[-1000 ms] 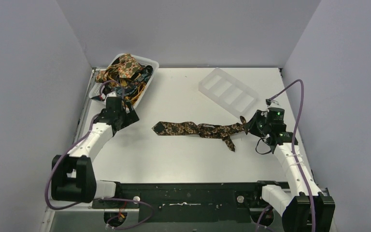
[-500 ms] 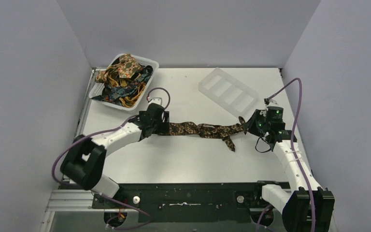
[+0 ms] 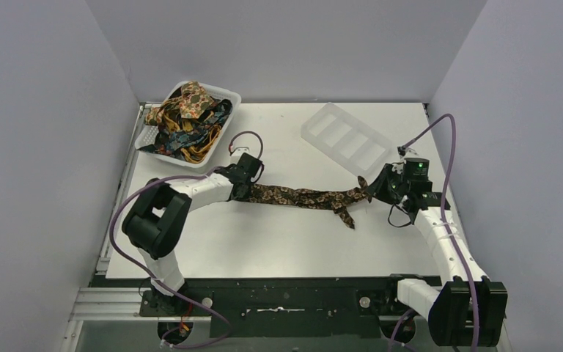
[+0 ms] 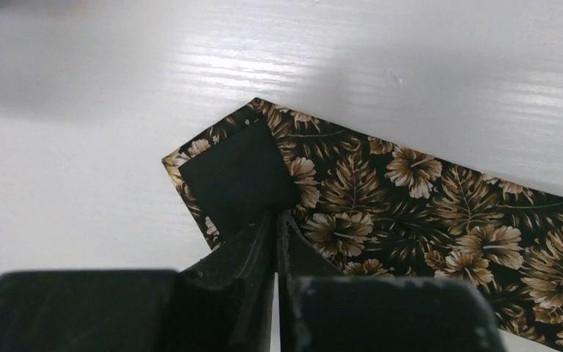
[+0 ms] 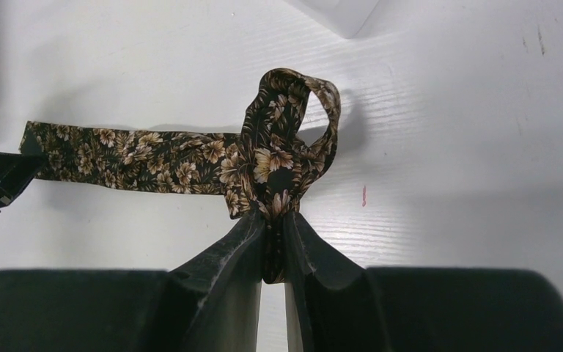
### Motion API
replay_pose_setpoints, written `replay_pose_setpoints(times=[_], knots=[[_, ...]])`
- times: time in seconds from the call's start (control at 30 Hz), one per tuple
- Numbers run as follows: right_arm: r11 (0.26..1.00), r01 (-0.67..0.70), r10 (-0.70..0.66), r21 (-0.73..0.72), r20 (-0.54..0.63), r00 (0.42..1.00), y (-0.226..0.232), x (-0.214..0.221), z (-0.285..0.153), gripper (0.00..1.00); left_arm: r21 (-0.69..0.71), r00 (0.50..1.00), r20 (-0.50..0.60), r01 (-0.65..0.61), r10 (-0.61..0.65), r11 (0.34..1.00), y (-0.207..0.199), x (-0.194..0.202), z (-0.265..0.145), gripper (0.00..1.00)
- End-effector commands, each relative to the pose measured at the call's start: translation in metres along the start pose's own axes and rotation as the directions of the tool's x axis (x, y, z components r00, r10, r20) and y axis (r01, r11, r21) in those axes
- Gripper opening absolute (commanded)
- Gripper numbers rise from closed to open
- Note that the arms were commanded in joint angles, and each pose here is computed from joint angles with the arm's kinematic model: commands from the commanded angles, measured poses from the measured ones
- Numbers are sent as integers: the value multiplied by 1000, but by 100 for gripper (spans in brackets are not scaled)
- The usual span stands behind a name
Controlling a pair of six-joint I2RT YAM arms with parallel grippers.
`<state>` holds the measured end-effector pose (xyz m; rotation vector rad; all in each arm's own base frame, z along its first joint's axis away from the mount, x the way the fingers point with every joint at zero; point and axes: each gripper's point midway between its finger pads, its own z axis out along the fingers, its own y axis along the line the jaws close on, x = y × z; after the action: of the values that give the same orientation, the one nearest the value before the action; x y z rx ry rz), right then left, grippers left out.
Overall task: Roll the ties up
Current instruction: Flatten out the tie at the center of the board.
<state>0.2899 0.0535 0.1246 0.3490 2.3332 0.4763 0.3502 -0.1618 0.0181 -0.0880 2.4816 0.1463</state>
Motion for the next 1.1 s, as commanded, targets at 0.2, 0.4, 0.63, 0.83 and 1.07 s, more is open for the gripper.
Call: replay_pose_setpoints(times=[0.2, 0.4, 0.63, 0.83, 1.07], knots=[[999, 32, -29, -20, 121, 992, 18, -41, -25, 18, -107, 966, -114, 221, -233, 969, 78, 52, -19, 0], [996, -33, 17, 82, 185, 983, 4, -53, -40, 20, -55, 933, 3, 359, -360, 932, 113, 35, -68, 0], [1000, 12, -13, 18, 84, 996, 1, -19, -17, 58, -95, 922, -19, 382, -386, 919, 131, 47, -70, 0], [1000, 18, -20, -18, -116, 993, -1, 17, 20, 69, 117, 935, -55, 355, -351, 927, 95, 39, -71, 14], [957, 235, -183, 171, -275, 944, -2, 53, 58, 67, 296, 941, -11, 327, -339, 898, 66, 17, -91, 34]])
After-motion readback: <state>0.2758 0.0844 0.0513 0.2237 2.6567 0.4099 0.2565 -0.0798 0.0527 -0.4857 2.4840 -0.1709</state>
